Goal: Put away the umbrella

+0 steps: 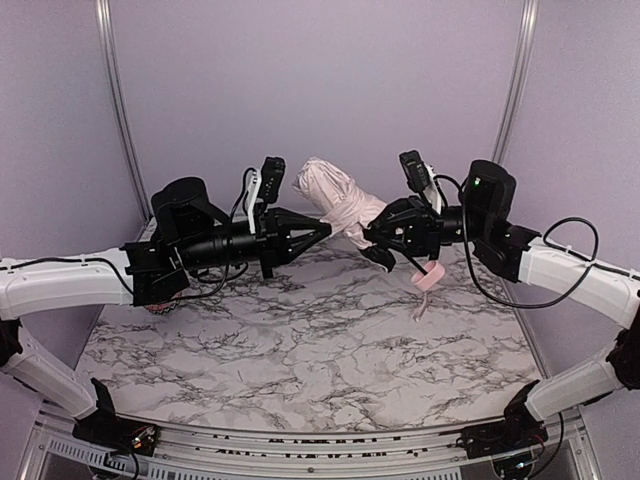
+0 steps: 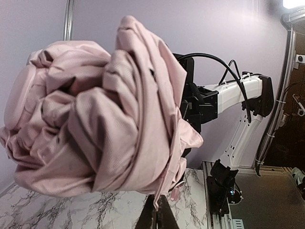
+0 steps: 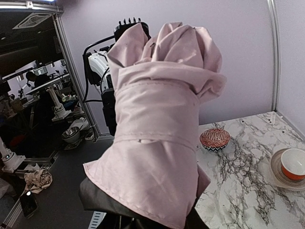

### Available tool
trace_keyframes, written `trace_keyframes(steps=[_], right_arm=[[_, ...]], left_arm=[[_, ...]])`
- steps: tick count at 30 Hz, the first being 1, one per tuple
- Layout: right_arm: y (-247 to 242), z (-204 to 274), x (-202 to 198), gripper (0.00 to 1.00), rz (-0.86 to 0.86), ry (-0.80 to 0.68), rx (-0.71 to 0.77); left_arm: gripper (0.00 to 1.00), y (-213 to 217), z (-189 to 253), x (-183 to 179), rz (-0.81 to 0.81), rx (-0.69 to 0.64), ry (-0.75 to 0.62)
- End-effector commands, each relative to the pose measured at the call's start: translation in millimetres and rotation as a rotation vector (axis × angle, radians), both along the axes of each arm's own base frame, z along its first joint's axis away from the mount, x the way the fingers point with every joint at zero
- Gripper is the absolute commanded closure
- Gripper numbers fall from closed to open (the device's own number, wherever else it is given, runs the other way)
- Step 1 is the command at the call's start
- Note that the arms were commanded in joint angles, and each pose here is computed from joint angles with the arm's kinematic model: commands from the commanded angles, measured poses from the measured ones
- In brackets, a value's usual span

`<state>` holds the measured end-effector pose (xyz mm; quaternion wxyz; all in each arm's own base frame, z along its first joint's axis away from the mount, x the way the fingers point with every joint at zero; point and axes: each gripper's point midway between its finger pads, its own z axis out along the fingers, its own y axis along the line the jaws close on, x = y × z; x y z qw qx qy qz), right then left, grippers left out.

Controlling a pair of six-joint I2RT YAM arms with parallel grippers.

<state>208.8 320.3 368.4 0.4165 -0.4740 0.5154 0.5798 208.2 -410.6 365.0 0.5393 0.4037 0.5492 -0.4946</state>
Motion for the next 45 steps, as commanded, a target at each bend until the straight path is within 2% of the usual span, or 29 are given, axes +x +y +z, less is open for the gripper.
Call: trace_keyframes(steps=[1,6,12,15,22,23,26,27,33,36,38,40,45], right_arm=[[-9,53,-44,1.0,0.165,-0.21,0.113],[0,48,-70,1.0,0.285,-0.229,0.114],[7,41,-85,1.0,0.367,-0.229,0.111],[9,42,-88,1.0,0.376,-0.235,0.118],[8,46,-90,1.0,0.377,-0.246,0.129],[8,46,-91,1.0,0.378,-0.246,0.13],[7,46,-92,1.0,0.377,-0.246,0.13],[6,45,-92,1.0,0.375,-0.245,0.129],[9,48,-85,1.0,0.32,-0.251,0.136],[9,49,-77,1.0,0.253,-0.264,0.147],[7,50,-71,1.0,0.205,-0.276,0.158],[6,54,-61,1.0,0.136,-0.279,0.167],[1,62,-48,1.0,0.057,-0.302,0.204]], left_arm=[[1.0,0,-29,21,0.059,0.078,0.039],[1.0,-3,-28,32,0.097,0.058,0.029],[1.0,2,-12,42,0.158,-0.031,-0.03],[1.0,-2,-8,47,0.167,-0.058,-0.009],[1.0,3,-1,77,0.319,-0.126,0.069],[0.96,7,-2,81,0.351,-0.13,0.075],[0.72,20,1,88,0.423,-0.153,0.077],[0.68,23,3,88,0.433,-0.165,0.072],[0.63,35,1,93,0.462,-0.177,0.083],[0.57,45,-13,95,0.483,-0.155,0.081],[0.55,50,-20,89,0.474,-0.125,0.034],[0.5,50,-24,72,0.405,-0.073,-0.069],[0.21,49,-31,5,0.137,-0.02,-0.315]])
